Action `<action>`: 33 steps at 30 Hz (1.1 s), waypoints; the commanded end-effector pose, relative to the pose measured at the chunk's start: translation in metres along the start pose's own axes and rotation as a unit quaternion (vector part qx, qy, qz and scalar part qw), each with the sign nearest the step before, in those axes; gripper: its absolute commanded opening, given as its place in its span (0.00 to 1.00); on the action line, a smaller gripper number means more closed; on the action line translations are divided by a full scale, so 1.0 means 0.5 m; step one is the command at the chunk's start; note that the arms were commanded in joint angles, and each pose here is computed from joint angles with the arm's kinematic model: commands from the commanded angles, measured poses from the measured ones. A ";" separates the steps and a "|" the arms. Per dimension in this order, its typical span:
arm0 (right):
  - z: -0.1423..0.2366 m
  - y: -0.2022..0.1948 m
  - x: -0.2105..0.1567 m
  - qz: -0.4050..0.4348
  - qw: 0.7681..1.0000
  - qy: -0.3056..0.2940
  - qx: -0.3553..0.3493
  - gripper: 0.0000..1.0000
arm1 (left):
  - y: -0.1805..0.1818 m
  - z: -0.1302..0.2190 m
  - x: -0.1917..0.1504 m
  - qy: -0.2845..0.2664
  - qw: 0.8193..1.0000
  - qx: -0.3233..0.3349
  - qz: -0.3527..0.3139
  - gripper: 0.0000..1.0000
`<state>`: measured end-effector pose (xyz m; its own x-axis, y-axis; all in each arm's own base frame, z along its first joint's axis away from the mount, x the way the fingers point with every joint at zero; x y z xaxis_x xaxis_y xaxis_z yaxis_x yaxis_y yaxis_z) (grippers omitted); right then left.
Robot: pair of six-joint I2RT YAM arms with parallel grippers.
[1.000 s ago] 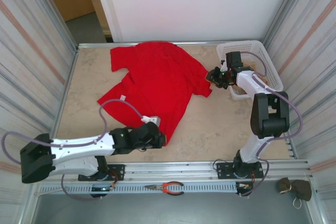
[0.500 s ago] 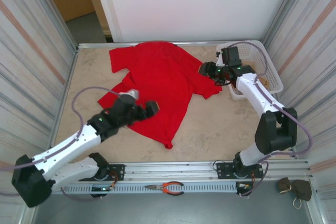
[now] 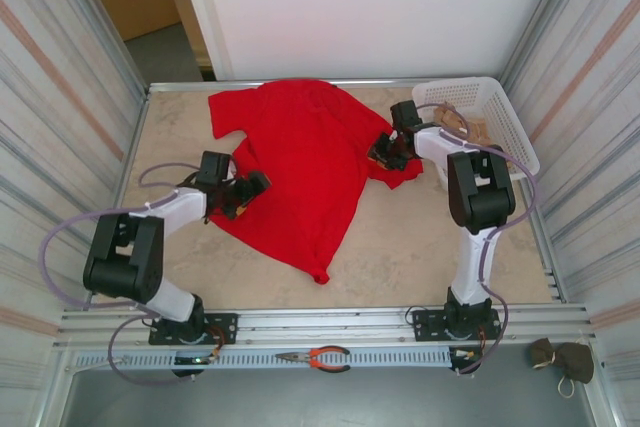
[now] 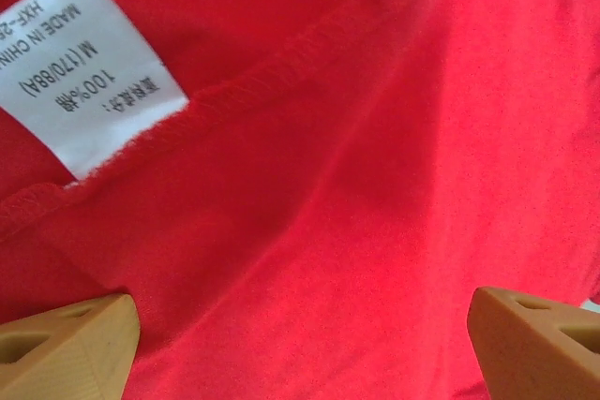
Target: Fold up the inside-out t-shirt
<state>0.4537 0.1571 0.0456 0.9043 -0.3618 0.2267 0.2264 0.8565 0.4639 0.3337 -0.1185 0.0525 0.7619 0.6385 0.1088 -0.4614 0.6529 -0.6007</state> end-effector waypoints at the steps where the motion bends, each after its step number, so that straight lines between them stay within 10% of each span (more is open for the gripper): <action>1: -0.023 -0.020 0.017 -0.044 0.999 0.002 -0.021 0.35 | -0.010 -0.002 0.020 -0.004 0.999 -0.026 0.029 0.90; 20: -0.117 -0.041 0.118 -0.071 0.996 0.029 -0.052 0.45 | 0.184 0.067 -0.168 0.007 0.976 -0.001 0.218 0.90; 33: -0.048 0.137 0.236 0.062 0.993 -0.013 0.100 0.47 | 0.105 0.134 -0.253 -0.016 0.990 -0.050 0.131 0.91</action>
<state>0.5867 0.1689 0.0488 0.8960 -0.3573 0.2638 0.1640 0.8181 0.5512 0.1764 -0.1450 0.0533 0.6308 0.7704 -0.0926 -0.5867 0.3954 -0.7067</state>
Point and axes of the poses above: each hand's point on the last joint's axis, 136 mm out from that joint toward the fingers, its own z axis back along the fingers, its own y axis along the line the jaws close on, x = y × z, the point moved 1 cm from there along z, back along the fingers, and after that the axes turned 8 degrees about z, right-handed, at the moved point
